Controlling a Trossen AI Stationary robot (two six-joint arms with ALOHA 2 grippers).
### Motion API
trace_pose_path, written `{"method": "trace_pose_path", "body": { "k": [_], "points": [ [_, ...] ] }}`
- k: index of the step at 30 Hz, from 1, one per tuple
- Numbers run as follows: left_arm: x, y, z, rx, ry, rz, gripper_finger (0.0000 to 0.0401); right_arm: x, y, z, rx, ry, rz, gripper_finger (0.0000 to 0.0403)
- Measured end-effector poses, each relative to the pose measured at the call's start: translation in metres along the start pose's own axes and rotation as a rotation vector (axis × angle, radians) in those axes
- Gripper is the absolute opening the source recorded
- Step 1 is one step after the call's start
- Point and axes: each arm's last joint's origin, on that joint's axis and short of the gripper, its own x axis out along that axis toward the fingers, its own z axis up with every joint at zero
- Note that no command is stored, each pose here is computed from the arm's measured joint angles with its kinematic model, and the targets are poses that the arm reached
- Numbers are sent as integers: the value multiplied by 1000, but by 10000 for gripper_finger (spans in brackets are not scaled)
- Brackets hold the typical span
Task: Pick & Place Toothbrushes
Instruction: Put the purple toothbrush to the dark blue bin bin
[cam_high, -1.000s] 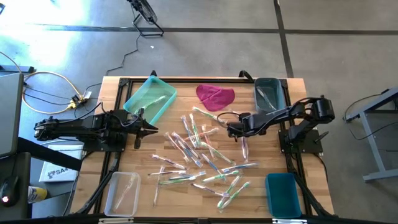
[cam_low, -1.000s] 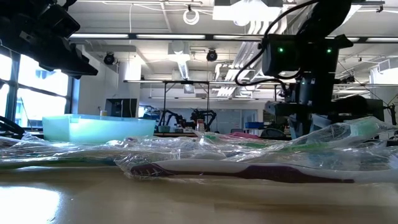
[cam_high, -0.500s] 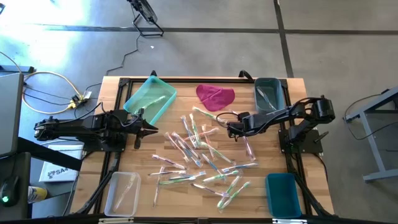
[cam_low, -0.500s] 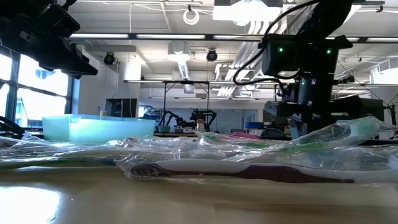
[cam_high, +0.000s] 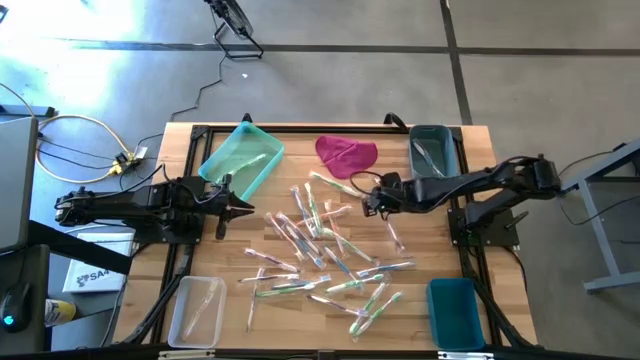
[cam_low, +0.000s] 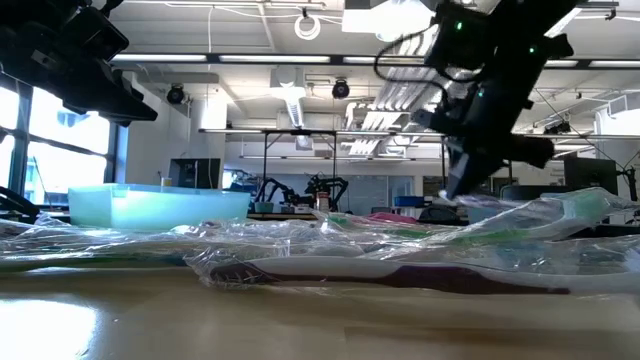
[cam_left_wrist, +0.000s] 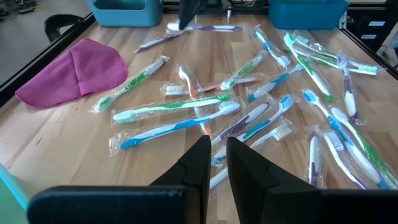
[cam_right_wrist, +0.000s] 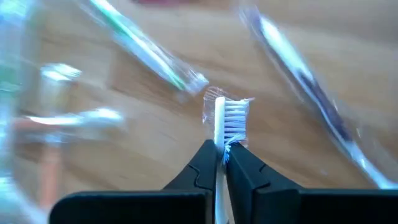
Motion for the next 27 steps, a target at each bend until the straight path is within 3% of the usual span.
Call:
{"method": "trace_pose_path", "body": {
  "k": [15, 27],
  "points": [
    [0, 0, 1, -6, -4, 0, 50, -30, 27, 23, -114, -219, 351, 8],
    [0, 0, -1, 39, 12, 0, 50, -40, 41, 34, -160, -445, 418, 8]
  ]
}}
